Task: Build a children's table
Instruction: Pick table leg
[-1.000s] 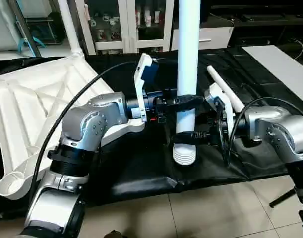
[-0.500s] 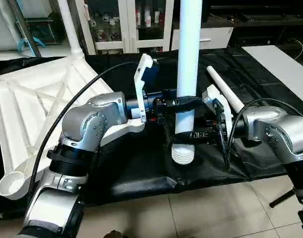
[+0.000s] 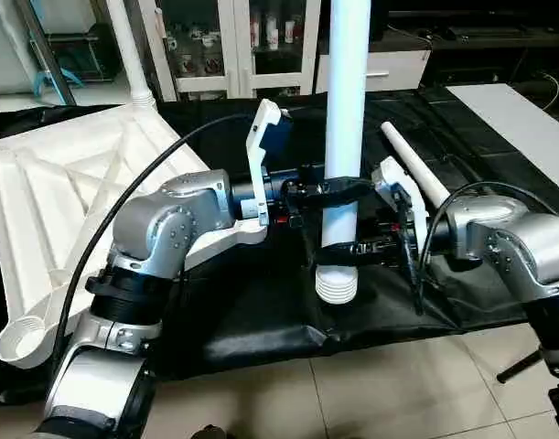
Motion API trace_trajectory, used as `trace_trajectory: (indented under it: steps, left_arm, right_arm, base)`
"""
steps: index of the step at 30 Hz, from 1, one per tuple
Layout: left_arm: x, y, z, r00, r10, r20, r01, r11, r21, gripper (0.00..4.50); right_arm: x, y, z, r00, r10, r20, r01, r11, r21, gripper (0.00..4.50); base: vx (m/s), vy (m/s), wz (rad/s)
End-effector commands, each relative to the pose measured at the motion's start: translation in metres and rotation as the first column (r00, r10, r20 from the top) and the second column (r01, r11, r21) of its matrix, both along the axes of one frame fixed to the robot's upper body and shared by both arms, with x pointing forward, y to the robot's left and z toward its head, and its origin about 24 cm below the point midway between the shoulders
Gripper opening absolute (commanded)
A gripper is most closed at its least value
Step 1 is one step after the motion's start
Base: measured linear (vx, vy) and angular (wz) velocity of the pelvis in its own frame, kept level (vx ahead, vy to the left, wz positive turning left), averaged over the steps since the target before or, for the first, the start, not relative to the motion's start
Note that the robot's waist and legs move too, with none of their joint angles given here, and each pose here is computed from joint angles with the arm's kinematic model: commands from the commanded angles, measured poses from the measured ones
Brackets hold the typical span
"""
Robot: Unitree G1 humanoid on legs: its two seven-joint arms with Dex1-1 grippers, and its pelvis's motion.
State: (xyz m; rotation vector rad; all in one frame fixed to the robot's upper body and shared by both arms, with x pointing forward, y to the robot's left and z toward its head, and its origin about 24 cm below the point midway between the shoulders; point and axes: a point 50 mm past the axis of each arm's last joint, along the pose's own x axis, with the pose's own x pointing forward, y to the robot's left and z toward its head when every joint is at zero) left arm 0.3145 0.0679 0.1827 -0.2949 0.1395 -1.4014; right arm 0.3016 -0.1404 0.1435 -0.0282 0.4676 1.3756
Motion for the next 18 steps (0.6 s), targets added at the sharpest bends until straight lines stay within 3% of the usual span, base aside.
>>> trace_trajectory:
  steps: [1, 7, 11, 13, 16, 17, 18]
  left_arm:
    - [-0.004, -0.004, 0.003, 0.999, -0.041, -0.003, 0.041, 0.999, -0.013, 2.87]
    - [0.004, 0.006, 0.002, 0.997, 0.069, 0.034, -0.069, 0.998, -0.017, 3.04]
    - [0.008, 0.033, -0.003, 0.989, 0.151, -0.007, -0.151, 0.988, -0.021, 3.04]
    - [0.008, 0.033, -0.003, 0.989, 0.151, -0.007, -0.151, 0.988, -0.021, 3.04]
    - [0.004, 0.067, -0.009, 0.963, 0.271, 0.011, -0.271, 0.963, -0.008, 3.04]
    - [0.004, 0.067, -0.009, 0.963, 0.271, 0.011, -0.271, 0.963, -0.008, 3.04]
    - [0.005, 0.081, -0.016, 0.918, 0.394, 0.037, -0.395, 0.918, 0.024, 3.04]
  right_arm:
    - [0.006, -0.004, 0.006, 0.997, -0.052, 0.050, 0.052, 0.999, -0.002, 1.88]
    - [0.009, -0.008, 0.006, 0.992, -0.110, 0.069, 0.109, 0.994, 0.014, 1.88]
    - [0.012, -0.026, 0.004, 0.967, -0.241, 0.084, 0.240, 0.970, 0.030, 1.88]
    - [0.012, -0.026, 0.004, 0.967, -0.241, 0.084, 0.240, 0.970, 0.030, 1.88]
    - [0.003, -0.044, -0.003, 0.931, -0.348, 0.110, 0.349, 0.937, 0.010, 1.88]
    - [0.003, -0.044, -0.003, 0.931, -0.348, 0.110, 0.349, 0.937, 0.010, 1.88]
    - [0.005, -0.049, -0.003, 0.887, -0.427, 0.176, 0.431, 0.902, 0.013, 1.88]
  base:
    - [0.000, 0.000, 0.00]
    - [0.000, 0.000, 0.00]
    - [0.000, 0.000, 0.00]
    - [0.000, 0.000, 0.00]
    - [0.000, 0.000, 0.00]
    - [0.000, 0.000, 0.00]
    - [0.000, 0.000, 0.00]
